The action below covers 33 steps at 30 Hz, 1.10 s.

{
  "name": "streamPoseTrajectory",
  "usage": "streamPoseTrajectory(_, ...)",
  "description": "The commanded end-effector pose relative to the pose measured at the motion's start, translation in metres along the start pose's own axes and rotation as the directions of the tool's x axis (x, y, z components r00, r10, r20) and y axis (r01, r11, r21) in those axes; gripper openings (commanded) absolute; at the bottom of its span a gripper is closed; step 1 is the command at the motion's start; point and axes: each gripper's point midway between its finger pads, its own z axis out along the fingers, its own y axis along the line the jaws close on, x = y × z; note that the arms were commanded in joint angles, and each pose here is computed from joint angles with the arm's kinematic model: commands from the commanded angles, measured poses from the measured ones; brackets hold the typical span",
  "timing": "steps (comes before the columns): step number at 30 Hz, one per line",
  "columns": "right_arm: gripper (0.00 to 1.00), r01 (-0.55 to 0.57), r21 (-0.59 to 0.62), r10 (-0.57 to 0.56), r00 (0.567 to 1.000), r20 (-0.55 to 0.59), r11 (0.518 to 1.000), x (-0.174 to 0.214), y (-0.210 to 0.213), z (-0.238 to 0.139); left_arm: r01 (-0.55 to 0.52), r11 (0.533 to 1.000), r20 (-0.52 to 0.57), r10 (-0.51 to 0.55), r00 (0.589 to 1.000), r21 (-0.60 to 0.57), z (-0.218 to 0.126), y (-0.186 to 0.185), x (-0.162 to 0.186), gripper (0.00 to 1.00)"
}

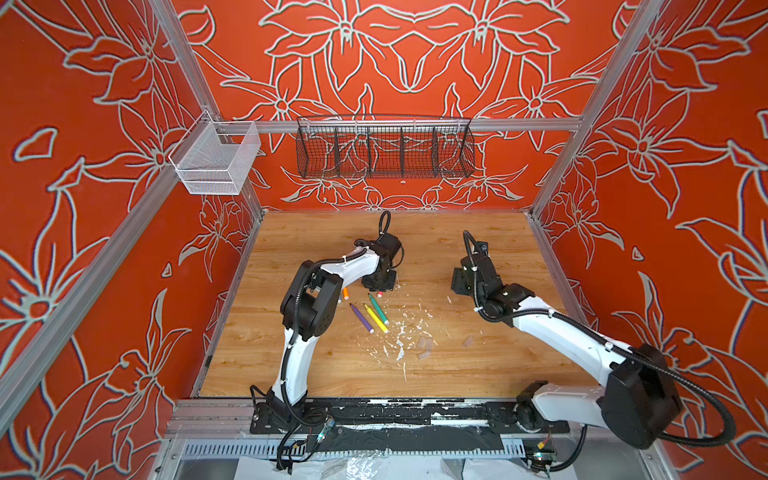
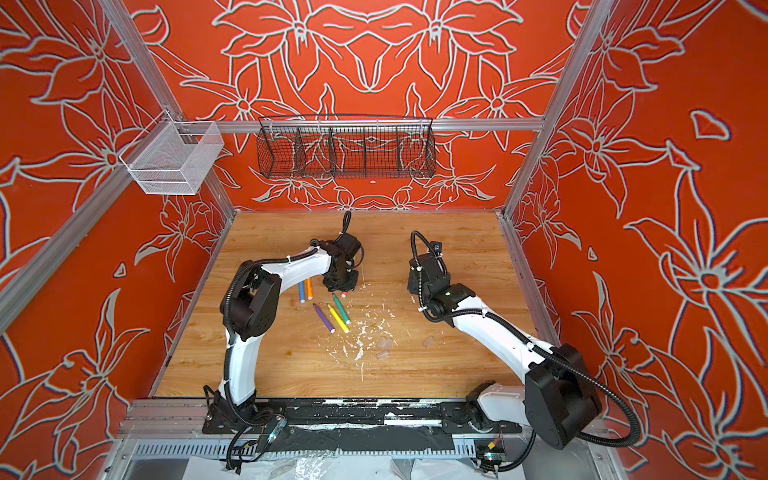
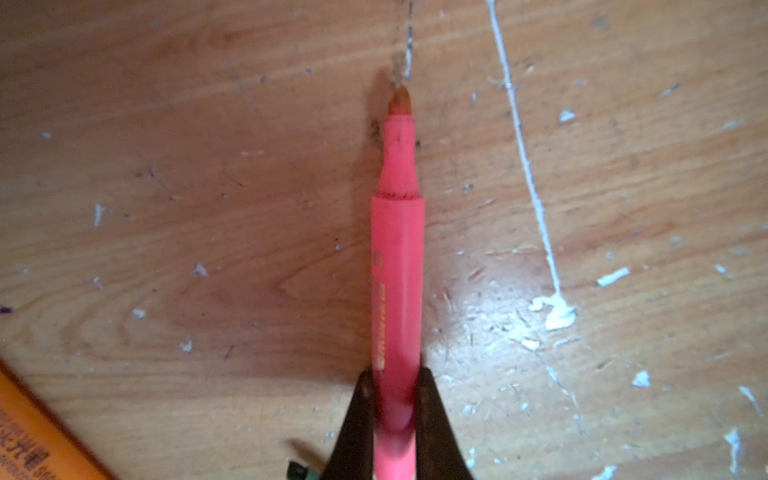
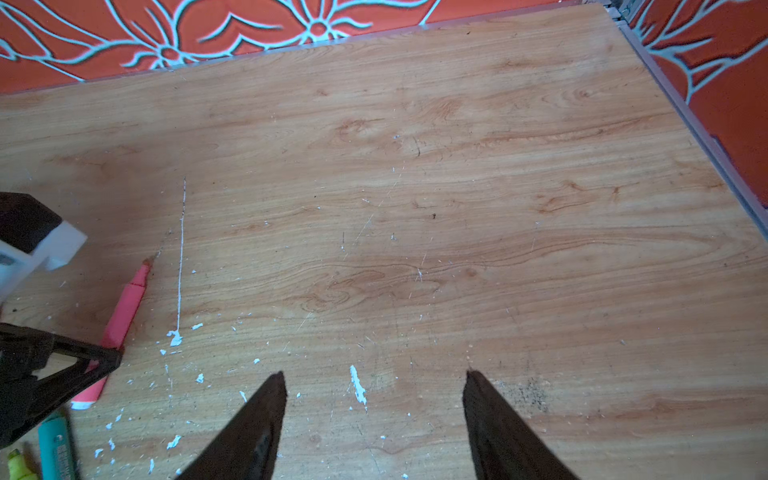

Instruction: Insert the pens into the pen caps

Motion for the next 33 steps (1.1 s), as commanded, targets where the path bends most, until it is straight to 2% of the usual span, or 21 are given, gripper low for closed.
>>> streamPoseTrajectory(1, 0.69, -0.019, -0.012, 0.019, 1.000, 0.017, 1.000, -0.012, 0.003, -0.005, 0.008, 1.000, -0.079, -0.009, 0.997, -0.006, 0.016, 0.006, 0.025, 0.00)
streamPoseTrajectory(9, 0.69, -0.034, -0.057, 0.035, 0.999, 0.014, 0.998, -0.008, 0.009, -0.005, -0.012, 0.997, 0.086, 0.005, 0.996, 0.079, -0.020, -0.005, 0.013, 0.00)
streamPoseTrajectory(15, 0.69, -0.063, -0.172, 0.065, 0.998, 0.004, 0.983, -0.002, 0.027, -0.005, -0.063, 0.986, 0.189, 0.033, 0.982, 0.153, -0.043, -0.018, 0.009, 0.00)
streamPoseTrajectory(20, 0.70, -0.112, -0.318, 0.106, 0.994, -0.036, 0.941, 0.006, 0.051, -0.007, -0.154, 0.964, 0.324, 0.077, 0.943, 0.219, -0.075, -0.038, 0.010, 0.00)
streamPoseTrajectory(26, 0.71, -0.159, -0.506, 0.136, 0.987, -0.084, 0.847, 0.012, 0.085, -0.016, -0.253, 0.931, 0.472, 0.105, 0.876, 0.264, -0.111, -0.057, 0.019, 0.00)
streamPoseTrajectory(30, 0.71, -0.185, -0.676, 0.154, 0.982, -0.107, 0.713, 0.012, 0.114, -0.033, -0.303, 0.901, 0.534, 0.099, 0.840, 0.310, -0.128, -0.065, 0.026, 0.00)
streamPoseTrajectory(33, 0.71, -0.199, -0.746, 0.156, 0.979, -0.128, 0.636, 0.012, 0.128, -0.041, -0.361, 0.862, 0.573, 0.103, 0.813, 0.356, -0.141, -0.077, 0.033, 0.00)
